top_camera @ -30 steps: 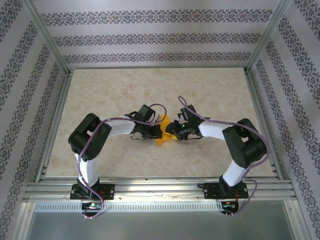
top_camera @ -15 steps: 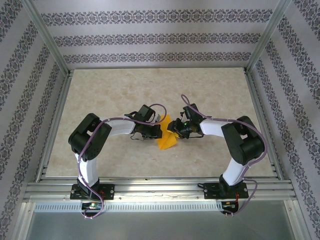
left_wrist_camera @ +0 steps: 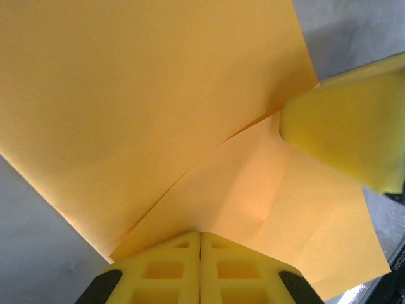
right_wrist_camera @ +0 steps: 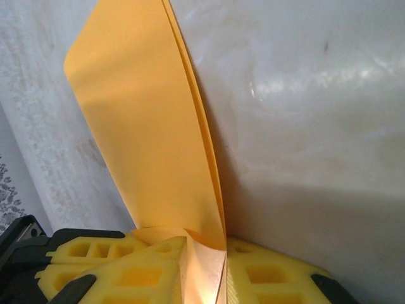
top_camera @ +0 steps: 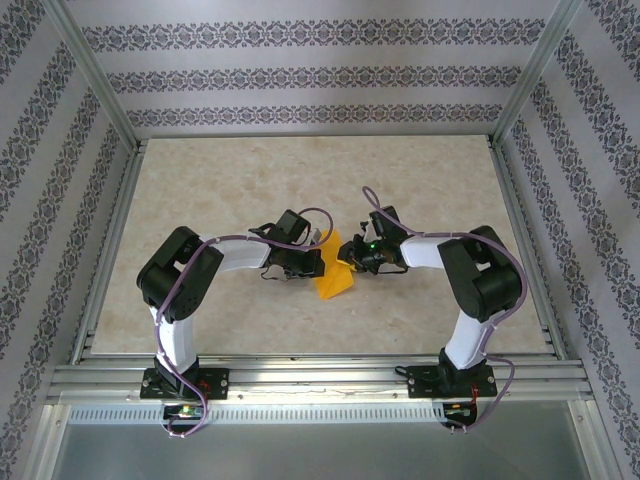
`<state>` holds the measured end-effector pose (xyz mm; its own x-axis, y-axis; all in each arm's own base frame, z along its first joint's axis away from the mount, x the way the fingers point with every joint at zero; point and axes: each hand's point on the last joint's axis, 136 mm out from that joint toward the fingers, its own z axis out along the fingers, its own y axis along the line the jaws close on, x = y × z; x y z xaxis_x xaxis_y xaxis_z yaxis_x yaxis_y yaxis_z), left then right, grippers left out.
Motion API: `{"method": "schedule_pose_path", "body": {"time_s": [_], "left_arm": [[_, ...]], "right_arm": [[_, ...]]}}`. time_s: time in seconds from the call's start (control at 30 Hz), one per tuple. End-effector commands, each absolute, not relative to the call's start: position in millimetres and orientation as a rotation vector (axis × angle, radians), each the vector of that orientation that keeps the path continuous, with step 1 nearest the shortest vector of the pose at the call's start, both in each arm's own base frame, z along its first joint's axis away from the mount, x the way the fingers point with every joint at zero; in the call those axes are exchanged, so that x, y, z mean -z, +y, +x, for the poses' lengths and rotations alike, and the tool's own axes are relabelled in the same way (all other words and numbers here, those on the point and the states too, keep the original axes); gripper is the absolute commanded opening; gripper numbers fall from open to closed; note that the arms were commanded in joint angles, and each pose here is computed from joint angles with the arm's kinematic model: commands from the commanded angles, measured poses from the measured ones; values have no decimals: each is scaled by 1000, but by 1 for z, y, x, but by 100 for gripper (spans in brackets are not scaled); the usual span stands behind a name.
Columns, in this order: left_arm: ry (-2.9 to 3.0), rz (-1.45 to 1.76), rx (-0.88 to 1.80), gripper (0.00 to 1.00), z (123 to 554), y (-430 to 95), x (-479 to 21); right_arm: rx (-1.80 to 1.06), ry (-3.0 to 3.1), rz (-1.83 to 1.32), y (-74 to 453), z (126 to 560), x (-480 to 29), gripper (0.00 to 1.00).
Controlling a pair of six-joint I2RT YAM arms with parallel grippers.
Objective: Fold a paper plane with a square sheet of paper (pick it up from the middle)
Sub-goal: Turn over the paper at the center of the table.
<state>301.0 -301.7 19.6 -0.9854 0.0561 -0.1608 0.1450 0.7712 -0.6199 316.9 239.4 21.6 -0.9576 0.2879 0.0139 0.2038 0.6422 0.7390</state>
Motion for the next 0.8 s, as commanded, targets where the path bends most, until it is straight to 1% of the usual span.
{"method": "schedule_pose_path", "body": {"time_s": [0.0, 0.2, 0.33, 0.47, 0.53, 0.63, 0.7, 0.77], "left_arm": [[2867, 118, 975, 8, 297, -293, -9], [2834, 110, 1017, 9, 300, -298, -17], [2767, 108, 1067, 15, 305, -302, -33], [2593, 85, 1205, 22, 311, -310, -69], [2517, 83, 1231, 24, 315, -311, -85], [2454, 86, 1164, 25, 318, -300, -100], [2416, 79, 1104, 26, 320, -290, -109], [2375, 69, 1044, 28, 321, -279, -120]], "right_arm": [[-1256, 2709, 346, 242, 326, -28, 17], [-1289, 2683, 323, 240, 328, -33, 10], [-1296, 2662, 286, 241, 329, -41, 6], [-1268, 2641, 243, 238, 327, -55, 4], [-1198, 2639, 216, 231, 325, -63, 3], [-1047, 2614, 167, 216, 323, -80, 1], [-899, 2602, 110, 204, 321, -93, 1], [-680, 2605, 42, 186, 319, -108, 1]]}}
